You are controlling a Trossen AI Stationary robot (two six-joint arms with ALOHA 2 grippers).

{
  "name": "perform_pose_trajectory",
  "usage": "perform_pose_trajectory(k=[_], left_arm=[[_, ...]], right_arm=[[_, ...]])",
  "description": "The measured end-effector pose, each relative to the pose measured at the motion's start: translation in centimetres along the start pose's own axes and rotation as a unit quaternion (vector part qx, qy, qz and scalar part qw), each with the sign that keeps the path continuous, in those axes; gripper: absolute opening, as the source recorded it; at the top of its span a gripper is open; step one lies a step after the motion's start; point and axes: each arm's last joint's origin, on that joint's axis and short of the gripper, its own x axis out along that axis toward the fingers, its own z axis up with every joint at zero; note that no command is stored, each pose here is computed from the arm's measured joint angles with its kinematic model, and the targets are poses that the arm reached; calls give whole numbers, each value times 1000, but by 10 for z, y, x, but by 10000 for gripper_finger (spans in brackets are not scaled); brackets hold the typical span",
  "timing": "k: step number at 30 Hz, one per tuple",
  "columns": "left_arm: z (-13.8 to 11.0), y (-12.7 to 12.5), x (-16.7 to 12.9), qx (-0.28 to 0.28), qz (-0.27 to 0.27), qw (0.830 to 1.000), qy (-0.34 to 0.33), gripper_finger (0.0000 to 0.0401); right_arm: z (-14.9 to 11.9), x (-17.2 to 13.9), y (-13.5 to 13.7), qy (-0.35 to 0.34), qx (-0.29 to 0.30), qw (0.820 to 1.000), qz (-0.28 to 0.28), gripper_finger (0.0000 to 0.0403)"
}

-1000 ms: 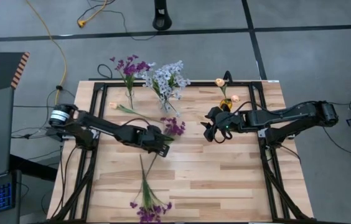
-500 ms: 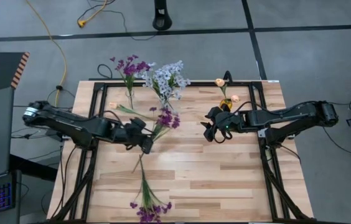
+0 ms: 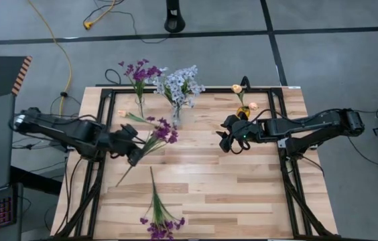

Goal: Sort flowers into vase by color
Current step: Put the top violet flowers into the left transparent vase

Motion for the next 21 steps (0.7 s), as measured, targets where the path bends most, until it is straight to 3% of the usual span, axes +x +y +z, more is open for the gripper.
perform_pose_trajectory(k=[6,12,16,21], left_arm=[[-4,8,-16,3,-34,999,35,0],[-9,18,-19,9,8,998,59,0],[-6,21,-23,16,25,1000,7,0],[-3,27,-39,40,0,997,-59,0]], right_arm=[[0,0,0,0,0,1000,0,209],[0,0,0,0,0,1000,0,209],[0,0,0,0,1,1000,0,209],[0,0,0,-1,1,1000,0,209]])
